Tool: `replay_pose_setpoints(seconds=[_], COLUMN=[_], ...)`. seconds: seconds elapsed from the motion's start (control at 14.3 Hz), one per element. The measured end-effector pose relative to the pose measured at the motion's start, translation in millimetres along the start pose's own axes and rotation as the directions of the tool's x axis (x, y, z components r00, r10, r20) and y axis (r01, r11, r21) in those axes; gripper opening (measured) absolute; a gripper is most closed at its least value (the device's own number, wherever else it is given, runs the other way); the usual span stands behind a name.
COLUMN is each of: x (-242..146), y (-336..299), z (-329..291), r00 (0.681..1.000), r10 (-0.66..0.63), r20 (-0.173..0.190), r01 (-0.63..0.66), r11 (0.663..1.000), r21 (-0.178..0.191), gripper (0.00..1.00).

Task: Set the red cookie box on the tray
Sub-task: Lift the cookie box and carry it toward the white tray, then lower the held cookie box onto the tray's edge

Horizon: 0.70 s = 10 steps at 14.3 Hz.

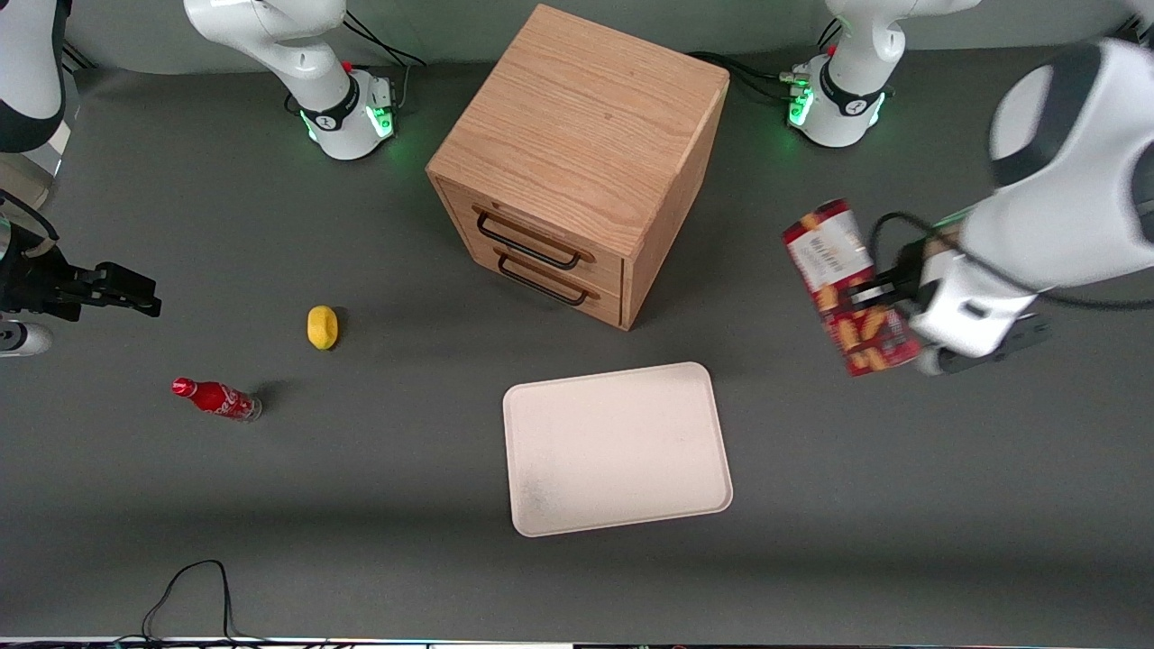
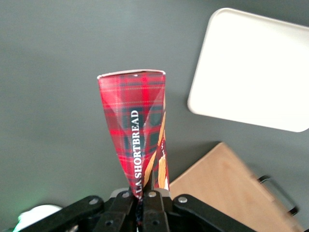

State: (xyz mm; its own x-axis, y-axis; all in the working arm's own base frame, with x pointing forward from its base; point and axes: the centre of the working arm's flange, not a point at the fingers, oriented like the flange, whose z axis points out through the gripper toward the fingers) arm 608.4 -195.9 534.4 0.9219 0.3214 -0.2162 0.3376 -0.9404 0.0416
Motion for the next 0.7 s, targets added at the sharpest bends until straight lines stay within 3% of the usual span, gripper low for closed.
replay_pose_setpoints(seconds=[0.21,0.49,0.7], x=[-6,-3,25], y=[56,113,138], z=[31,63,103], r00=[1.0,0.989,0.972], r10=[0.017,0.102,0.189], r20=[-0.024,-0.104,-0.14], r01=[-0.017,-0.099,-0.189], r11=[1.0,0.994,0.982], r21=[-0.001,0.039,0.008], gripper=[0.03,0.03,0.03])
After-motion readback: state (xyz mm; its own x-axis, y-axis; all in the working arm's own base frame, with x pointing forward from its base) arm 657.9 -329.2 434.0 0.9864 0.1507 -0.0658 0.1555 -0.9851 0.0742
